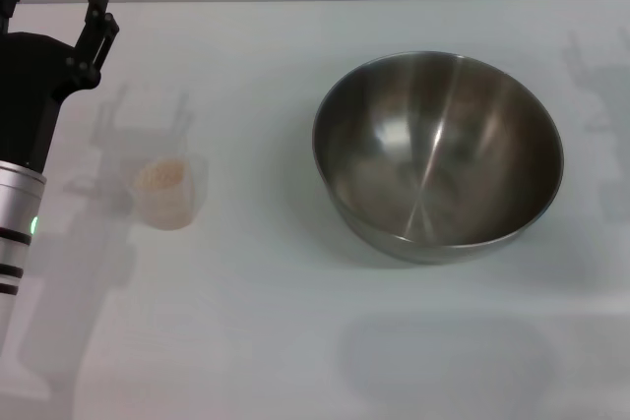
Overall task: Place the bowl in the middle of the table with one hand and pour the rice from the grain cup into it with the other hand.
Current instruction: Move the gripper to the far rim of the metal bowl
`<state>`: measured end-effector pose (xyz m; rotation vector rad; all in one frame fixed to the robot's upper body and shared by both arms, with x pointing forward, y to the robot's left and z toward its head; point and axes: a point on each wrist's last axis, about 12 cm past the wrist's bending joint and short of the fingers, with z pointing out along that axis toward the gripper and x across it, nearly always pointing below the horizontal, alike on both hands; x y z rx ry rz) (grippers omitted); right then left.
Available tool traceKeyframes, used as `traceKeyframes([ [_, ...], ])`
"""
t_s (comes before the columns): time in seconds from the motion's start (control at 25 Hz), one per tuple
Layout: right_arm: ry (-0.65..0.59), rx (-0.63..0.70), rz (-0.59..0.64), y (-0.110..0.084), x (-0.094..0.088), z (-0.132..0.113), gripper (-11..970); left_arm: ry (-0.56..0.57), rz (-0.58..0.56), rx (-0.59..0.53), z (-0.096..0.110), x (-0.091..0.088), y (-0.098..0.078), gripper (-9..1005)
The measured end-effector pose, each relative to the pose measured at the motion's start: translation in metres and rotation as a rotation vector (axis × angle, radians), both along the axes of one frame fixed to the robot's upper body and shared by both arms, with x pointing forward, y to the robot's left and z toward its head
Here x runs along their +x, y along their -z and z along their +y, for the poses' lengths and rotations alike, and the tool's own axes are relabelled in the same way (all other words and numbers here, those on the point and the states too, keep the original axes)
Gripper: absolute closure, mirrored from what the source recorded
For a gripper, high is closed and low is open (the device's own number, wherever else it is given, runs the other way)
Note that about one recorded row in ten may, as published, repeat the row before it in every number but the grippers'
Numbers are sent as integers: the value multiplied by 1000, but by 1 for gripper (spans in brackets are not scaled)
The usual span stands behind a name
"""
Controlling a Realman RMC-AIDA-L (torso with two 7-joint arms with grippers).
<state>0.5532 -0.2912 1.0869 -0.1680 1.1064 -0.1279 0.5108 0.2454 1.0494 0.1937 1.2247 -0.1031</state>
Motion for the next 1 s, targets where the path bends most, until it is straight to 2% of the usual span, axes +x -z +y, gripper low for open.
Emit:
traceKeyframes([
  [0.12,24,-41,-14,-1,-2,-1,280,-3,-1,-1,0,0,0,168],
  [0.2,66,-127,-43,-3,-4,-1,281,-4,-1,0,1,0,0,167],
  [0.4,95,-174,-60,-7,-2,1,281,-6,3,6,3,-2,1,167],
  [0.6,42,-65,27,-13,14,12,281,-7,12,5,3,-3,3,168],
  [0.76,-2,10,74,-21,20,23,281,-7,14,4,3,-3,3,168],
  [0.84,-51,82,148,-33,25,34,281,-7,15,4,2,-3,3,168],
  [0.96,-79,115,210,-39,28,41,282,-11,15,4,3,-2,3,167],
  [1.0,-106,138,283,-45,32,48,282,-11,15,4,3,-2,3,167],
])
